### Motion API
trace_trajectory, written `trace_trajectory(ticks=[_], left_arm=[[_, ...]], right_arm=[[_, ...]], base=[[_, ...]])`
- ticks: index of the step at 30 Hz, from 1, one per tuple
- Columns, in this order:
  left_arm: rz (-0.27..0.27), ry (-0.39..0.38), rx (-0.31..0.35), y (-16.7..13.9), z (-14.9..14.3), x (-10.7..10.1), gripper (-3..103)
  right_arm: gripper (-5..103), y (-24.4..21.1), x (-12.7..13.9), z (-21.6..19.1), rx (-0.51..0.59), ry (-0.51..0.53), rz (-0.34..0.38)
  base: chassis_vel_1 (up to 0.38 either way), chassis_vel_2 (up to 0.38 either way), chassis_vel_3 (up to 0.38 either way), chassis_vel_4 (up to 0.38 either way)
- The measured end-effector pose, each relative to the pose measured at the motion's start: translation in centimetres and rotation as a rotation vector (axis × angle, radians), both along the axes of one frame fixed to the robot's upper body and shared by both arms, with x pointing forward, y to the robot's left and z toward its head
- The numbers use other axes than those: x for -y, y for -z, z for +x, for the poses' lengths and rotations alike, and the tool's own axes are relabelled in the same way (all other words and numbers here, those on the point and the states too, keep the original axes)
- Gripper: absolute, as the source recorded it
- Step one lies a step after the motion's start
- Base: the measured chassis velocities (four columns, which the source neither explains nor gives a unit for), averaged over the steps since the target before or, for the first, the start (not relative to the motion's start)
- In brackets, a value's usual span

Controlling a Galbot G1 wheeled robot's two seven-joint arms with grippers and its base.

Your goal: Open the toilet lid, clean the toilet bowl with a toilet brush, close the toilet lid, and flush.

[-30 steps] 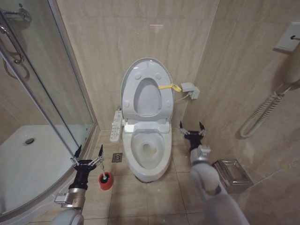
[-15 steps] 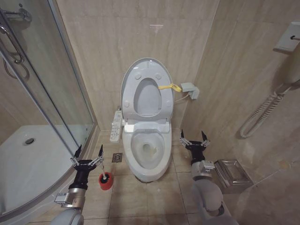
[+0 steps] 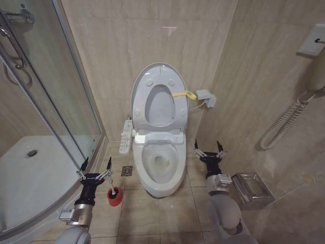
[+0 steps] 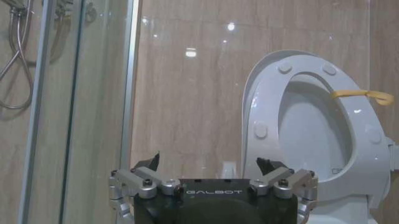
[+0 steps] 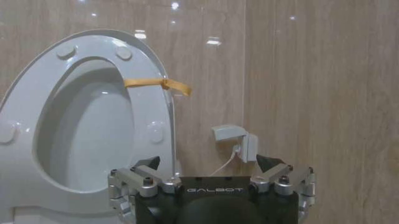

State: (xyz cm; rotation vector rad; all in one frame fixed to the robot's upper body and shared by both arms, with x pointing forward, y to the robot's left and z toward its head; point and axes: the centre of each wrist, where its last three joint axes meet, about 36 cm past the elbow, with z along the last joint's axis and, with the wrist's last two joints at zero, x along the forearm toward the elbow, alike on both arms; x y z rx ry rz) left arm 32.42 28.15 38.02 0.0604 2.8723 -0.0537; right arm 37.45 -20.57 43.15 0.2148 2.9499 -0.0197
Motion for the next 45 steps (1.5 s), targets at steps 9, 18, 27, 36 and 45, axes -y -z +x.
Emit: trace_trajectory(ticks=[9,18,27,36,45], left_arm=[[0.000,0.000,0.000,0.00,0.00,0.00,100],[0.000,0.000,0.000,0.00,0.00,0.00,100],[0.000,0.000,0.000,0.00,0.00,0.00,100],[0.000,0.000,0.000,0.00,0.00,0.00,100],[0.000,0.000,0.000,0.00,0.00,0.00,100]], right_arm=[[100,0.08,-0.70,-0.71,-0.010,-0.008,0.005],[100,0.07,-0.72,-0.72,-0.011,-0.008,0.005],[100,0.06,-0.72,-0.70,-0.011,-0.007,0.005],[100,0.04,-0.71,-0.69,-0.011,-0.007,0.005],[100,0.04,-0.70,-0.68,-0.011,-0.007,0.005]], base=[[0.000,0.000,0.000,0.000],[0.000,0.000,0.000,0.000],[0.000,0.000,0.000,0.000],[0.000,0.000,0.000,0.000],[0.000,0.000,0.000,0.000]])
